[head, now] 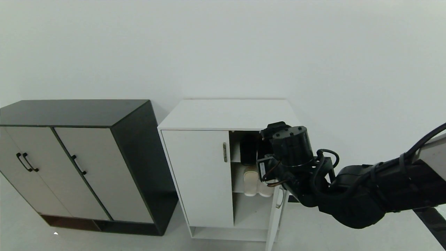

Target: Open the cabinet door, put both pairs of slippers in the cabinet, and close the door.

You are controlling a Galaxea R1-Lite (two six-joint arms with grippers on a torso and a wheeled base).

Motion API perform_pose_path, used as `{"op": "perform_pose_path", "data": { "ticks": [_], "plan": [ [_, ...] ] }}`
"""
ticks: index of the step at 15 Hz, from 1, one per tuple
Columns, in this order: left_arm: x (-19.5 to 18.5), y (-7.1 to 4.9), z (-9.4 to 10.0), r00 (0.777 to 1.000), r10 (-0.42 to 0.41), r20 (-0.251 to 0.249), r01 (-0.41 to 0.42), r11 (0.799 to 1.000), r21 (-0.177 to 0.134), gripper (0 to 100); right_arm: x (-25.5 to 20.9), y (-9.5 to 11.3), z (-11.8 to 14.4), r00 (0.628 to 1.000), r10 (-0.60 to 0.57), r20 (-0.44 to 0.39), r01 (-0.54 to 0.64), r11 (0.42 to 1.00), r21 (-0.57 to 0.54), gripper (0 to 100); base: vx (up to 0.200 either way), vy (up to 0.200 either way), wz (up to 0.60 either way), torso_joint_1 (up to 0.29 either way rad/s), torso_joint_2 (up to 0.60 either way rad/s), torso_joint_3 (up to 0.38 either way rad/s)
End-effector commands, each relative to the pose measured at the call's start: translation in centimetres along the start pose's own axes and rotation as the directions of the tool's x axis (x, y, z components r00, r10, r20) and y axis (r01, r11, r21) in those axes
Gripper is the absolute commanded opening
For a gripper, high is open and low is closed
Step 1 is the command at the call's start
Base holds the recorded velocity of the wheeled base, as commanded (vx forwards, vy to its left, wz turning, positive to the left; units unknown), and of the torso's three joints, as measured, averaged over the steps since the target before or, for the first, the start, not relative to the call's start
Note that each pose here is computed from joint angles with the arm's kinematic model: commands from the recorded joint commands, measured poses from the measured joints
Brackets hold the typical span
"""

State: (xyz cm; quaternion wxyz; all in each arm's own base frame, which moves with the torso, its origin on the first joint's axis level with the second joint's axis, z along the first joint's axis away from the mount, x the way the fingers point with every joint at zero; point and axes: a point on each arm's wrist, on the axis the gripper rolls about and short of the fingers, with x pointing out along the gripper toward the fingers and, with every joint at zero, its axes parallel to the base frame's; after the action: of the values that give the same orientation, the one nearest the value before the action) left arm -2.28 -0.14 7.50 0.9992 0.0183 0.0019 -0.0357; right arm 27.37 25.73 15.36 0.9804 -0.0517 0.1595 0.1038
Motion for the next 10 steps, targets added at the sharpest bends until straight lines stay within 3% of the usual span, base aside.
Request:
{"op": "perform_pose_path", "data": {
  "ticks": [1,5,10],
  "plan": [
    [0.0,0.0,0.0,1.0,0.001,0.0,-0.001,1.0,0.0,0,-0.7,-2.2,0.5,0.997,-0.078,0.006,0.078,0.997,-0.011,0,0.0,0.0,0.0,0.0,0.0,0.0],
    [0.0,0.0,0.0,1.0,0.001,-0.001,-0.001,1.0,0.0,0,-1.9,-4.4,-1.4,0.985,-0.133,-0.108,0.125,0.989,-0.081,0,0.0,0.0,0.0,0.0,0.0,0.0],
    [0.0,0.0,0.0,1.0,0.001,0.0,-0.001,1.0,0.0,0,-0.3,-4.6,-4.1,0.97,-0.15,-0.193,0.137,0.987,-0.082,0,0.0,0.0,0.0,0.0,0.0,0.0]
  ]
}}
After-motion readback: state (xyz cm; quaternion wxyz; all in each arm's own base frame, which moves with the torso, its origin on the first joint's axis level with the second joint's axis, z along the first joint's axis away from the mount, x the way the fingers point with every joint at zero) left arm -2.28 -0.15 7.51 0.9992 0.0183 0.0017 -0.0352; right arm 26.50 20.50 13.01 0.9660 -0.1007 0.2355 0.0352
